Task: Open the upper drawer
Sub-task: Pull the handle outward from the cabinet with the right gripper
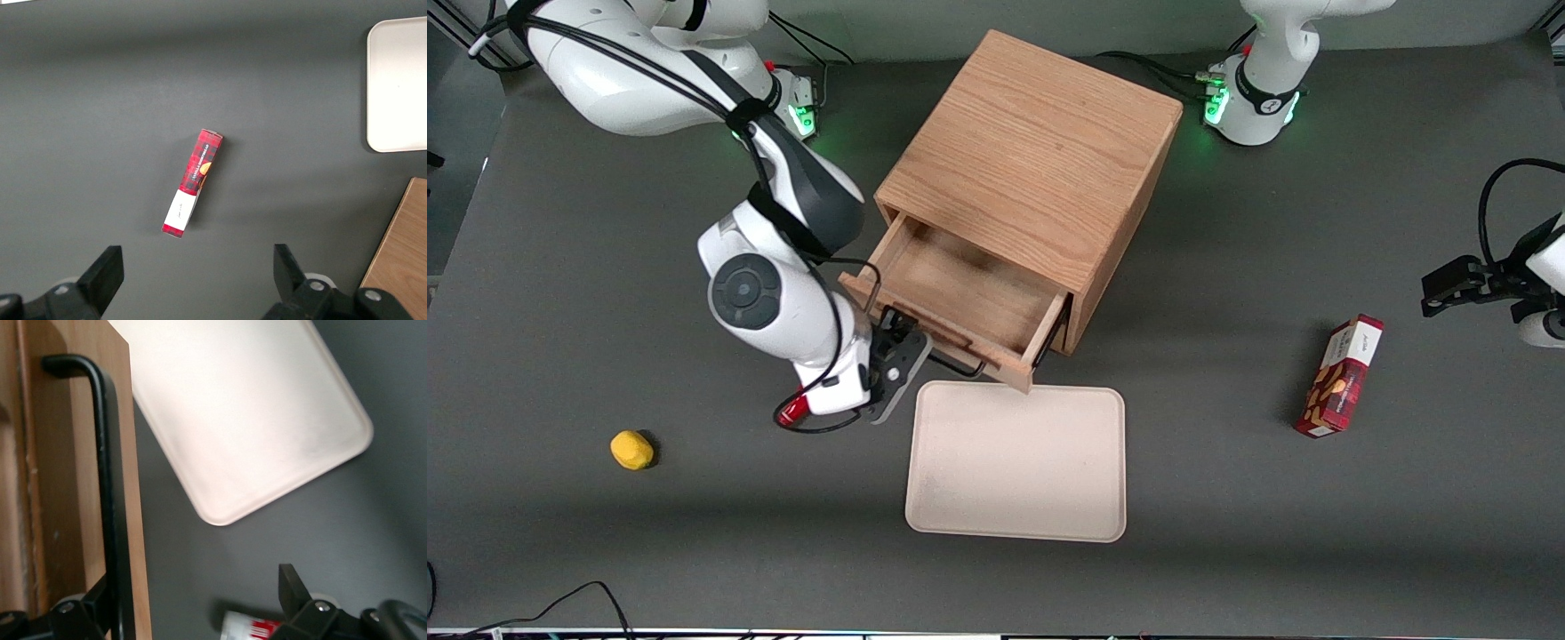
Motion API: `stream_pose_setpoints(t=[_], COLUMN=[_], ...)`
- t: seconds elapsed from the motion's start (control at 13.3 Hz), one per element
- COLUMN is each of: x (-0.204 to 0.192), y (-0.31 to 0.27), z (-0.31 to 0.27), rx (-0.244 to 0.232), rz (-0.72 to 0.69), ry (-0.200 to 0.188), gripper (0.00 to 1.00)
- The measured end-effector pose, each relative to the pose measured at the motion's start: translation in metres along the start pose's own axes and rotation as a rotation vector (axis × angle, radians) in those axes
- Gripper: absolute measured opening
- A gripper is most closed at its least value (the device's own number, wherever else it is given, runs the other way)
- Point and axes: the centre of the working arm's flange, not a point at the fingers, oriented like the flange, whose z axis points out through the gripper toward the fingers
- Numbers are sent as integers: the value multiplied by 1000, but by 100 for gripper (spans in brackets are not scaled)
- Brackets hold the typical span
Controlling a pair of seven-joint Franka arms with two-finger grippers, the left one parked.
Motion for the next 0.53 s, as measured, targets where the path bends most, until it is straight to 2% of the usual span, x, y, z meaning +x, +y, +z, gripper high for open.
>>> stream_pose_setpoints(t=[0.38,0.53], x=[-13,-20], y=[48,62], z=[-23,-25], rx=[-77,-99], rz=[-3,-14], ry=[50,58], gripper=[100,100])
